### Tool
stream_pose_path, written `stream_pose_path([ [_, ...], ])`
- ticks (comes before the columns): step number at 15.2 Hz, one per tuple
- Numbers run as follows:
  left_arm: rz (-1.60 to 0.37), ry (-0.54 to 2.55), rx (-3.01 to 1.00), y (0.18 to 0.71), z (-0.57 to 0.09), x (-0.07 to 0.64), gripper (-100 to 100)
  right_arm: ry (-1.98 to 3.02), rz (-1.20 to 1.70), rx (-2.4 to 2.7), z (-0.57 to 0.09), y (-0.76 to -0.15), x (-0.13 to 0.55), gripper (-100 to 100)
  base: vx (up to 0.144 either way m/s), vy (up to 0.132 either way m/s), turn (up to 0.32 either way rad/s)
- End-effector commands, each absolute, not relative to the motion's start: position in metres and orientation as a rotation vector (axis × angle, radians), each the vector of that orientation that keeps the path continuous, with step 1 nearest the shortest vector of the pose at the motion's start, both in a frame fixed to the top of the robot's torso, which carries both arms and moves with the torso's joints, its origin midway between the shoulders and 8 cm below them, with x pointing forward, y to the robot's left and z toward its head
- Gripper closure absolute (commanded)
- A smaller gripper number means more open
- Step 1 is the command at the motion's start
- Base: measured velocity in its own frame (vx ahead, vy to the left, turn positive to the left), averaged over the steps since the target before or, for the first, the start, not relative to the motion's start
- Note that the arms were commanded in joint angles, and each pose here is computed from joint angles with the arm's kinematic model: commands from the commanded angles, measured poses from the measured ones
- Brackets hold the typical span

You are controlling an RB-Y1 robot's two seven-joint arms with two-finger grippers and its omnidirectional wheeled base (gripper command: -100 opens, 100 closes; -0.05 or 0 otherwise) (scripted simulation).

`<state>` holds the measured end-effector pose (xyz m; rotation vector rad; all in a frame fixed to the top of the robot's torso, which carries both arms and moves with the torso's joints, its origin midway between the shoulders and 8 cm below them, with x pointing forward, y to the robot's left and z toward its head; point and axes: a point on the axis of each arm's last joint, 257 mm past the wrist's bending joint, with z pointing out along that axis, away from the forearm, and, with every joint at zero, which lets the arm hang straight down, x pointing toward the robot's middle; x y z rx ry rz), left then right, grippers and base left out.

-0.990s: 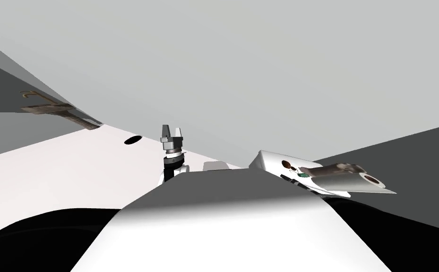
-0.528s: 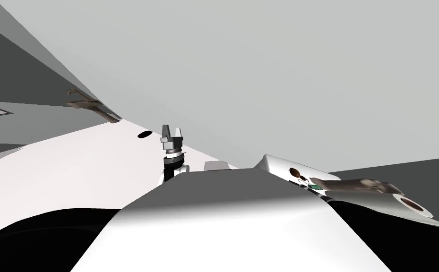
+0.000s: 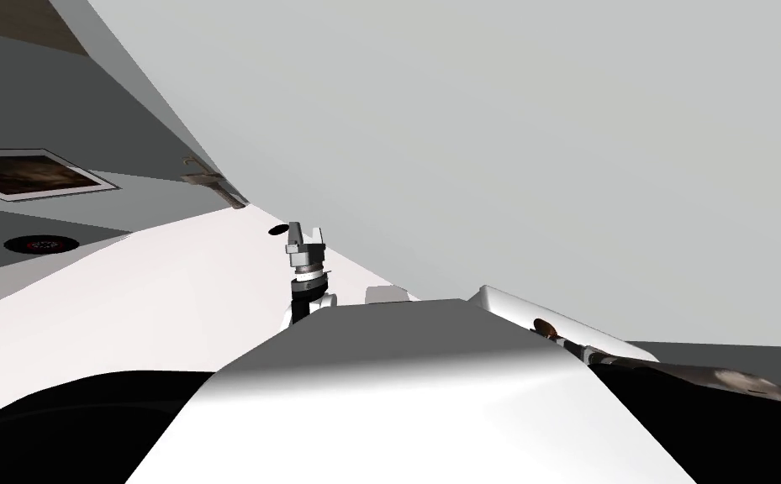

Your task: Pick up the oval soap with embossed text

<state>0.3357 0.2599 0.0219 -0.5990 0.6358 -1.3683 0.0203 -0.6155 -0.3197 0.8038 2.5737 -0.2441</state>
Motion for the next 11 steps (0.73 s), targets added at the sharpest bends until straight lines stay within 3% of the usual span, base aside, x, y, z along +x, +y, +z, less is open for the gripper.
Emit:
stream_pose_path([
  [1, -1.368, 0.636, -0.599, 0.26, 0.022, 0.336, 0, 2.597, -0.289, 0.786, -0.317, -0.625, 0.019, -100, 0.004, -0.011, 0.194],
  [11, -1.368, 0.636, -0.599, 0.26, 0.022, 0.336, 0, 2.594, -0.308, 0.806, -0.335, -0.628, 0.005, -100, 0.01, -0.008, 0.054],
])
